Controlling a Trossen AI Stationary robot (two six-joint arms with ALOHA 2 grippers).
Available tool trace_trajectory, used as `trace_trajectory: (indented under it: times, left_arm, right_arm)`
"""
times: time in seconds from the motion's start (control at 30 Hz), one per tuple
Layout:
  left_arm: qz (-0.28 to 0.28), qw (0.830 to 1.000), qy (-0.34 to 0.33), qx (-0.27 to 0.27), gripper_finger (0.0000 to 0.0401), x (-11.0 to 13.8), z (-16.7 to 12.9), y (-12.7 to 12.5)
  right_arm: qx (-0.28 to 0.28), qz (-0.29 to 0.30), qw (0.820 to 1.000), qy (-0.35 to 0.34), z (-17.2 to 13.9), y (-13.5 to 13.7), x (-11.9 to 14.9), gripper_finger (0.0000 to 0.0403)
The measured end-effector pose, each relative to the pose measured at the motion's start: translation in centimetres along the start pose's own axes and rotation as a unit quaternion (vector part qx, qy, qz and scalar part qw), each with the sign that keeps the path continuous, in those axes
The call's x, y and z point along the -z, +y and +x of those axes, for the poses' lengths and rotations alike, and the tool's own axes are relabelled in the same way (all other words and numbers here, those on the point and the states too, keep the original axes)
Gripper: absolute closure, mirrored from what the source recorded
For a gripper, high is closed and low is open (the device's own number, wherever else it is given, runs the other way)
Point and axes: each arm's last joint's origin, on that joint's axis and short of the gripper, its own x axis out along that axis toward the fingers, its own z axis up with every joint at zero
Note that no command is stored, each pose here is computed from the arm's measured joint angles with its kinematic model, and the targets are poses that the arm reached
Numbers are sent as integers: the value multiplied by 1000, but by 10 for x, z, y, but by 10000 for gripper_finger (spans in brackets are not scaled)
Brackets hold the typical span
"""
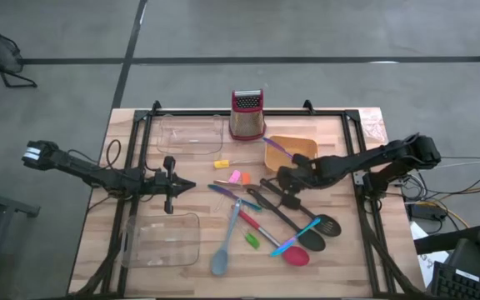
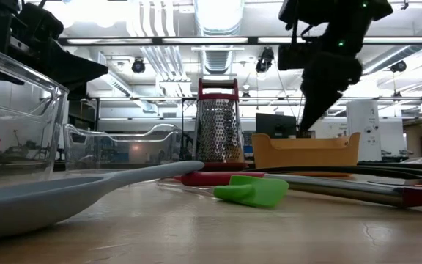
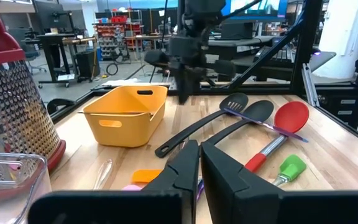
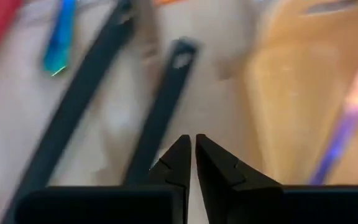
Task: Pick & Place Kitchen Items
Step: Put the bottom blue knife into the yellow bin
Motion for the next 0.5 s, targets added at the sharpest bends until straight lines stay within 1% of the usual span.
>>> trace_trajectory:
  times: [0.07, 0.13, 0.2, 0.23, 0.27, 0.37, 0.5]
  left_arm:
    - [0, 1000, 0, 0, 378, 0, 0, 0]
    - [0, 1000, 0, 0, 378, 0, 0, 0]
    - [0, 1000, 0, 0, 378, 0, 0, 0]
    - [0, 1000, 0, 0, 378, 0, 0, 0]
    - [0, 1000, 0, 0, 378, 0, 0, 0]
    - [0, 1000, 1, 0, 378, 0, 0, 0]
    - [0, 1000, 1, 0, 377, 0, 0, 0]
  right_arm:
    - [-43, -31, 999, 13, 0, 6, 2, 375]
    - [-58, -48, 997, 21, 1, 13, 5, 379]
    - [-61, -36, 997, 28, 4, 18, 7, 385]
    - [-69, -23, 997, 31, 5, 21, 8, 388]
    - [-84, -22, 996, 36, 5, 25, 8, 390]
    - [-142, -57, 987, 56, 1, 39, 15, 393]
    - [-165, -95, 980, 65, -7, 61, 27, 379]
